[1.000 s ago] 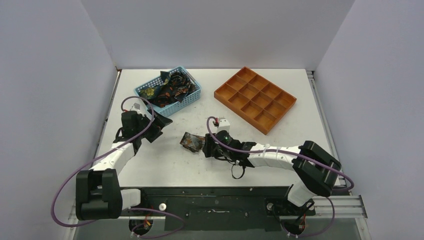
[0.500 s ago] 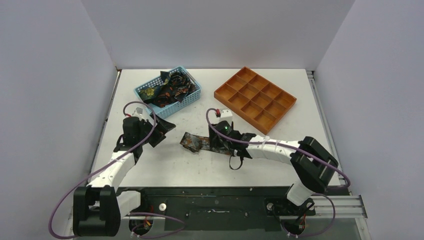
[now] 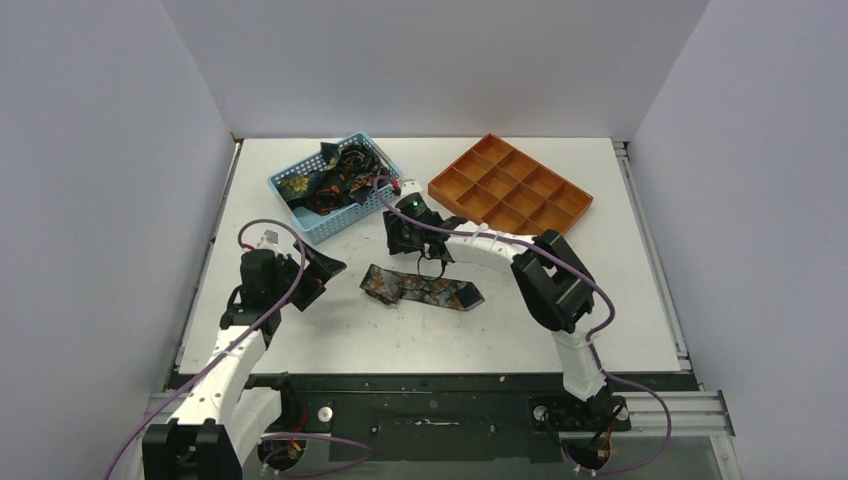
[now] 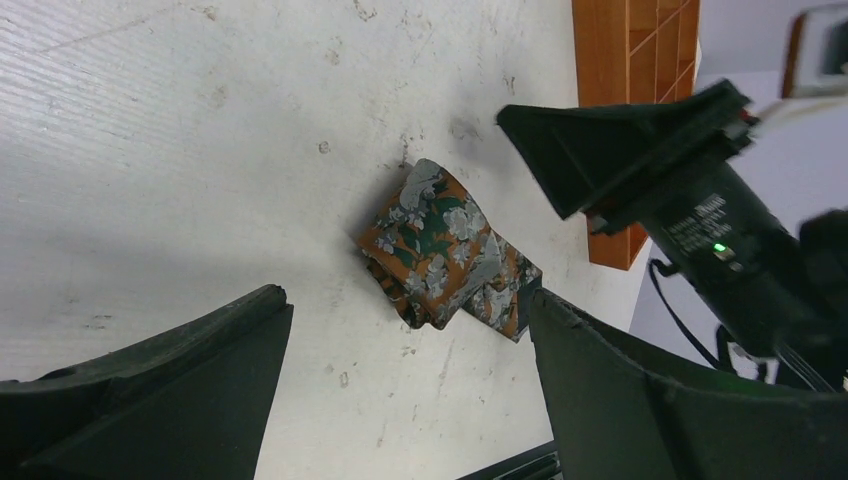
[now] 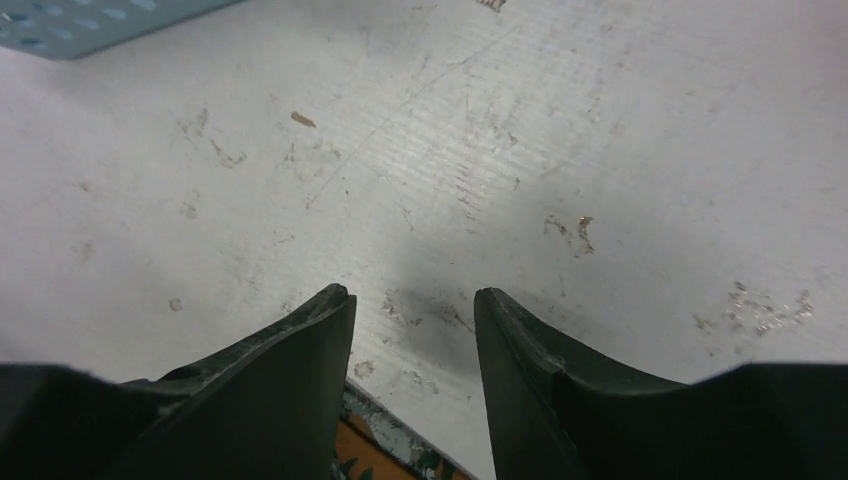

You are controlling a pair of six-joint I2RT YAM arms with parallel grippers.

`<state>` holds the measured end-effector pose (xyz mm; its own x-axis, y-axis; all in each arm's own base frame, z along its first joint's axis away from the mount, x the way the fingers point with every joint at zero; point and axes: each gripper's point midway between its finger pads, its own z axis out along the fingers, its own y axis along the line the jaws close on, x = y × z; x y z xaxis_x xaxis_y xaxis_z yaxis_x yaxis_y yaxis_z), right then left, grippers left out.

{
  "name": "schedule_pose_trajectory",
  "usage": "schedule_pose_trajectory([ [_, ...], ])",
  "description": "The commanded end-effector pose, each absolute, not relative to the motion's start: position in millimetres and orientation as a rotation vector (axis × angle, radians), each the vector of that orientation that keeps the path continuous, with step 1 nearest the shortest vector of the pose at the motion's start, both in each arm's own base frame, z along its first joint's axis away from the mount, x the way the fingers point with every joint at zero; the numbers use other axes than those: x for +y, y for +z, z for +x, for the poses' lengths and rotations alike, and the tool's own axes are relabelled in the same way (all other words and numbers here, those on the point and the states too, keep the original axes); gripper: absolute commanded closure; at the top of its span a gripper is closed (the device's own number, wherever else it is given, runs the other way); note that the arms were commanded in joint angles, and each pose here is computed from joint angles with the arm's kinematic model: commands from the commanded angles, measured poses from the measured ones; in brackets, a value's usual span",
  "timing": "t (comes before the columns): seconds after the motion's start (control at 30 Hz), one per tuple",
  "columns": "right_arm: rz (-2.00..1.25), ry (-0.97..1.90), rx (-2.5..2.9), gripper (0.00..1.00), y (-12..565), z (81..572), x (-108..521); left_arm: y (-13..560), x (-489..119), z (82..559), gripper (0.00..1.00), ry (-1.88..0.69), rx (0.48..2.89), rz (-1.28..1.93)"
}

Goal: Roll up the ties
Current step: Roll the tie at the center of the board.

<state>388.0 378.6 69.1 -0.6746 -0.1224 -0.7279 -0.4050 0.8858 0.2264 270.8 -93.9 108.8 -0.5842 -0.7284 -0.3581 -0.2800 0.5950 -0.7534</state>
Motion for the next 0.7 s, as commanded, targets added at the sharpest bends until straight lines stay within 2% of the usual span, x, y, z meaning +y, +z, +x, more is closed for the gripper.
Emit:
schedule_pose_trajectory([
  [0.0, -0.504, 0.516, 2.337, 0.54, 53, 387, 394, 116, -91, 267, 0.13, -0.843, 2.131, -0.765],
  [0.23, -0.721, 0.577, 2.344, 0.65, 31, 359, 418, 109, -94, 263, 0.13, -0.86, 2.154, -0.757],
  [0.67, -1.027, 0.57, 2.319, 0.7, 20, 297, 415, 104, -96, 259, 0.13, -0.865, 2.171, -0.742],
])
